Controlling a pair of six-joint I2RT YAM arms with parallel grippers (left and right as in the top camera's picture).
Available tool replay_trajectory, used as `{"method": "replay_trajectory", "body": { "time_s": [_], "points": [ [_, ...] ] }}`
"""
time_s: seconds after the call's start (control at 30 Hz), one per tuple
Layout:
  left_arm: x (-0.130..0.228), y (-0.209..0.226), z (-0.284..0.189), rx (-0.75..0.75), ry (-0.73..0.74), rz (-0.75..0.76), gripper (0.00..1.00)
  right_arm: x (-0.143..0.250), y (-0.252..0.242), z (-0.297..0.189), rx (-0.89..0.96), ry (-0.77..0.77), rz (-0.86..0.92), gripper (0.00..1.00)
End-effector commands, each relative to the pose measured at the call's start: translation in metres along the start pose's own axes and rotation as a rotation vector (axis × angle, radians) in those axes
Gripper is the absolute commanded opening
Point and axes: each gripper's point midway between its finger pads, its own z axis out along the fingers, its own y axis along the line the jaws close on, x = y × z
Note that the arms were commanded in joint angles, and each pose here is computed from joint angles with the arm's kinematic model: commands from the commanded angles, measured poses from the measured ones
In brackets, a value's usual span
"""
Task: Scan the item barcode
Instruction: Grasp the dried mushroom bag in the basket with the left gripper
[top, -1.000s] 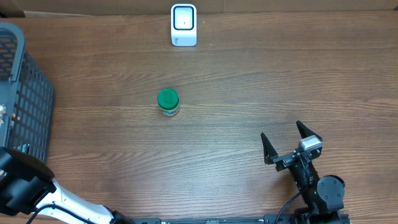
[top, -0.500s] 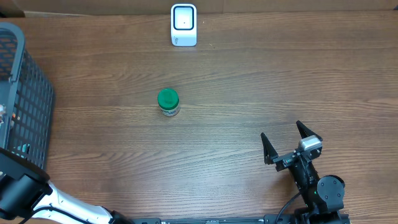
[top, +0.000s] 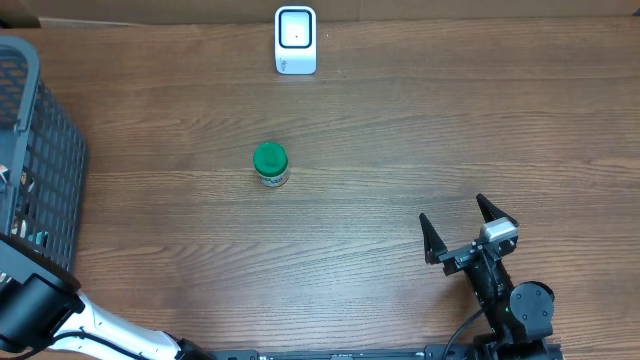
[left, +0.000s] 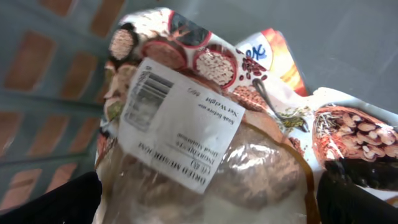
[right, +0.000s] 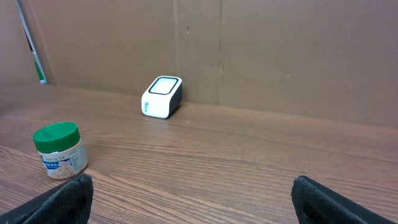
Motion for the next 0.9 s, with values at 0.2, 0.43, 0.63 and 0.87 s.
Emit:
{"method": "replay_trajectory", "body": {
  "time_s": [0.2, 0.43, 0.63, 0.87],
  "points": [
    [0.029, -0.024, 0.036, 0.078, 0.058, 0.029, 1.0, 0.002, 0.002, 0.0, -0.008, -0.004, 0.003, 1.0],
    [0.046, -0.037, 0.053, 0.13, 0.108, 0.026, 0.98, 0.002, 0.002, 0.0, -0.008, -0.004, 0.003, 1.0],
    [0.045, -0.038, 0.053, 0.131, 0.105, 0.025, 0.64, 0.002, 0.002, 0.0, -0.008, -0.004, 0.003, 1.0],
    [0.045, -0.038, 0.049, 0.128, 0.114, -0.057, 0.23, 0.002, 0.002, 0.0, -0.008, -0.004, 0.003, 1.0]
  ]
}}
